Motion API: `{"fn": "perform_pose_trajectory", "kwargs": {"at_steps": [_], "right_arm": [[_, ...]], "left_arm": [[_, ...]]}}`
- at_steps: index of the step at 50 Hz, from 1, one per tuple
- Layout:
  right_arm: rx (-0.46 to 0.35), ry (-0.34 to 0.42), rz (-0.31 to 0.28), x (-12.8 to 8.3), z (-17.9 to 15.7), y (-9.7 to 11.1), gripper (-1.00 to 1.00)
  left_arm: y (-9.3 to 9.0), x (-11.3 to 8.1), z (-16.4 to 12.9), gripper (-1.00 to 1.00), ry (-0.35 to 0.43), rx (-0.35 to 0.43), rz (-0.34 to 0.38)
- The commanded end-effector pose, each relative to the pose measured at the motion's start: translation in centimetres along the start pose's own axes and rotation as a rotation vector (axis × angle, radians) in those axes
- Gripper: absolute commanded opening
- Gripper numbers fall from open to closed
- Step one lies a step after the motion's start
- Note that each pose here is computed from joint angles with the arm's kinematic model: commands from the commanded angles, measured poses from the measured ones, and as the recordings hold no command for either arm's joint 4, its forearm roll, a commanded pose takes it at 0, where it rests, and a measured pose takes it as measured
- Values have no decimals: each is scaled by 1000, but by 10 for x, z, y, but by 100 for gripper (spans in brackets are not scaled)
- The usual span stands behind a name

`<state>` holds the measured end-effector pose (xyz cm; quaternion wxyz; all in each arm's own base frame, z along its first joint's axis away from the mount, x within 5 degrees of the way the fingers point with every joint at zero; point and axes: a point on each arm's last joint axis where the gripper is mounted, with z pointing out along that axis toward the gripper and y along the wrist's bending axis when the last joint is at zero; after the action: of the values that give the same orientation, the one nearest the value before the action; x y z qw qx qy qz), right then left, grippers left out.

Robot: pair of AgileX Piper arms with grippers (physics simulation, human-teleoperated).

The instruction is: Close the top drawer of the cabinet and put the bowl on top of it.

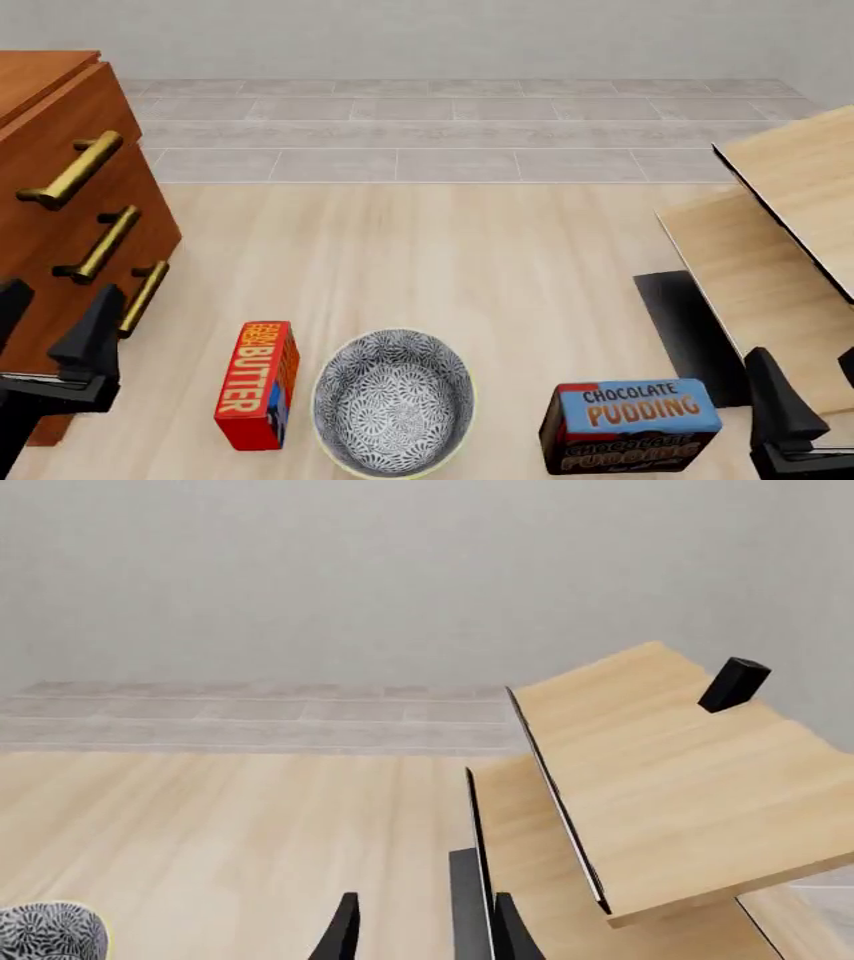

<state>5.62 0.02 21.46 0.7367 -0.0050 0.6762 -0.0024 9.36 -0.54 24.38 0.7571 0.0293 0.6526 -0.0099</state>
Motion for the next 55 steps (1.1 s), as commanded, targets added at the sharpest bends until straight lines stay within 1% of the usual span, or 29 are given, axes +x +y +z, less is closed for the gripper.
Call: {"fn": "perform_pose_trajectory", "kwargs": {"at_steps": [1, 2, 9, 11, 14, 19, 35, 37, 41, 44, 52, 55], "right_arm": [[-3, -3, 0, 0, 0, 0, 100], [-3, -3, 0, 0, 0, 0, 100], [-3, -2, 0, 0, 0, 0, 100], [-3, -2, 0, 0, 0, 0, 100], [-3, -2, 1, 0, 0, 0, 100], [-1, -2, 1, 0, 0, 0, 100], [-2, -1, 0, 0, 0, 0, 100], [-4, 1, -1, 0, 0, 0, 100], [-4, 3, 0, 0, 0, 0, 100], [-5, 5, 1, 0, 0, 0, 100], [-9, 7, -2, 1, 0, 1, 100], [-9, 7, -2, 1, 0, 1, 100]], "left_arm": [[-4, -6, 27, 100, -26, 33, 6], [-5, -8, 34, 100, -29, 39, 3], [-5, -10, 47, 100, -34, 39, 2], [-5, -12, 51, 100, -43, 34, 20], [-4, -12, 59, 100, -44, 30, 20], [-3, -9, 70, 100, -45, 20, 39], [3, -4, 96, 100, -30, -19, 43], [8, -4, 101, 100, -32, -42, 59], [13, -4, 104, 100, -33, -66, 65], [20, -3, 105, 100, -33, -103, 84], [33, 3, 106, 100, -21, -162, 99], [34, 4, 106, 100, -22, -168, 101]]}}
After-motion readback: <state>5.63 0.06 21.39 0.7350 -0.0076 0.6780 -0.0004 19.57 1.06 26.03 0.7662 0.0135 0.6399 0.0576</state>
